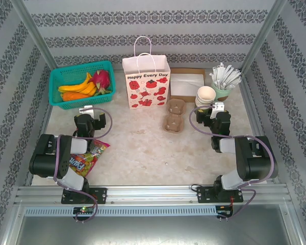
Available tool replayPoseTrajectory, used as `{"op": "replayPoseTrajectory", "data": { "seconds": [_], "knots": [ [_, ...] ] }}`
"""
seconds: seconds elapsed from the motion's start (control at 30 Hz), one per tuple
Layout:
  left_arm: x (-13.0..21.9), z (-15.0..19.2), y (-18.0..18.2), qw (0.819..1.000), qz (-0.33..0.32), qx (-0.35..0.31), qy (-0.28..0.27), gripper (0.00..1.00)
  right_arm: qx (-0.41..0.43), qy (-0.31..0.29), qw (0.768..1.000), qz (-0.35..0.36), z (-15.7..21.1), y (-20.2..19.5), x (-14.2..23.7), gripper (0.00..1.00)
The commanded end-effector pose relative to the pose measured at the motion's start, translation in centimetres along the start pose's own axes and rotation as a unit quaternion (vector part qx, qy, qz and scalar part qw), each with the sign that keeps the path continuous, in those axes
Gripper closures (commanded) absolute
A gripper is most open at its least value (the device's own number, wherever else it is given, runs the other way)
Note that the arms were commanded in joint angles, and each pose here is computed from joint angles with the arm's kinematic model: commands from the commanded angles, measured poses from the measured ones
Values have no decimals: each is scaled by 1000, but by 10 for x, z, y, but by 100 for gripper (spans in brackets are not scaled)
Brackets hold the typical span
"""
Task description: Pack the takeout coffee
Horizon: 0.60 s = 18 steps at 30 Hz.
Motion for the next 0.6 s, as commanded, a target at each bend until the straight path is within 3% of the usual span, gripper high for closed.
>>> {"op": "replayPoseTrajectory", "data": {
  "seconds": [0.0, 0.57],
  "knots": [
    [1, -6, -3, 1000, 7, 1, -19, 1, 0, -19, 1000, 0, -6, 3, 1, 2],
    [1, -6, -3, 1000, 8, 2, -19, 0, 0, -17, 1000, 0, -6, 3, 0, 2]
  ]
}}
Point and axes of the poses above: each hand's point on the last joint's axis, 136 mm out from that joint toward the fingers, its own x axis back along the fingers, its own y axis along the line the jaws close on, z = x × y, the point moved 9 cm from there along x, back along the fingers, and after that the axes turned 9 degrees about -x, right-handed, at the moved point
